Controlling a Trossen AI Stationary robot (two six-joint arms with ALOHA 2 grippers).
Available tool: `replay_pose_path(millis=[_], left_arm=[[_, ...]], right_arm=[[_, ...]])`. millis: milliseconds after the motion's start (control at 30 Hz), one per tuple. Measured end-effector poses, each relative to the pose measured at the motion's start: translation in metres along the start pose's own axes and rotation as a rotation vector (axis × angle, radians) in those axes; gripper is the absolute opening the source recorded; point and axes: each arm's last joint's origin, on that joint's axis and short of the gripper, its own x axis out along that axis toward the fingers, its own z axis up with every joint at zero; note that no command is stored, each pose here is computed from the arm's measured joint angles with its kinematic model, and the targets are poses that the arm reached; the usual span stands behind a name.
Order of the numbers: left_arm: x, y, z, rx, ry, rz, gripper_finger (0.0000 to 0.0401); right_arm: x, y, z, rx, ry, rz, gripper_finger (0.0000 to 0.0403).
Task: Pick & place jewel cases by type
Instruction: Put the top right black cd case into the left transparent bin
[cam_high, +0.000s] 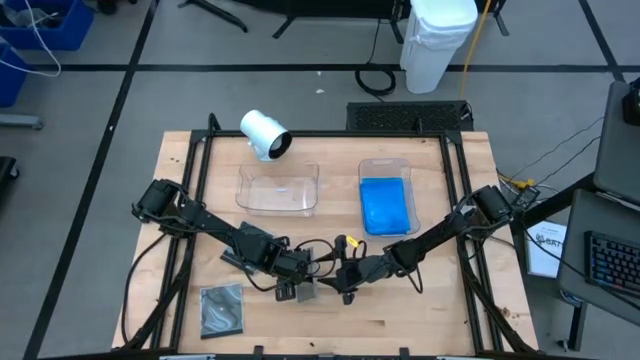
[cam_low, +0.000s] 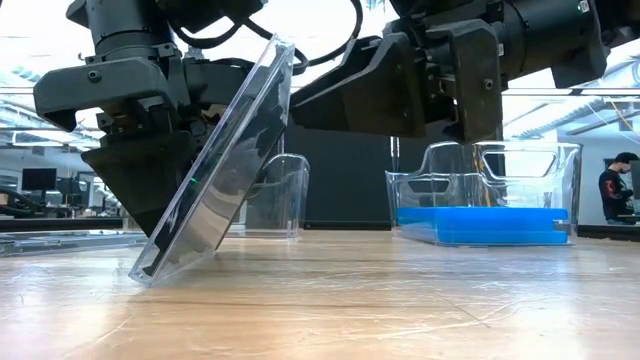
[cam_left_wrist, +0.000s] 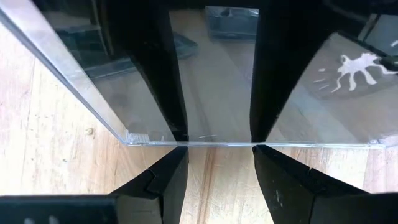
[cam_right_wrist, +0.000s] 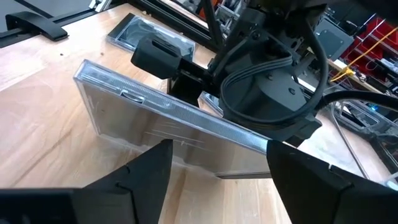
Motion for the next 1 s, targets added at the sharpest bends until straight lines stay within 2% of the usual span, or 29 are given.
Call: replay_pose_path(millis=[233, 400, 767, 1000], left_arm=[[0.0, 0.0, 0.0, 0.003, -0.005, -0.001, 0.0191], [0.0, 0.0, 0.0, 0.003, -0.005, 0.001, 0.0191], [0.0, 0.0, 0.0, 0.0, 0.0, -0.003, 0.0191], [0.0, 0.0, -0.001, 0.004, 0.009, 0.003, 0.0191]], right_arm=[[0.005, -0.002, 0.012, -0.021, -0.018, -0.006, 0.0275], [0.008, -0.005, 0.019, -0.032, -0.023, -0.013, 0.0273], [0.014, -0.017, 0.007, 0.031, 0.072, -0.017, 0.0263], [0.018, -0.018, 0.002, 0.055, 0.063, 0.006, 0.0256]])
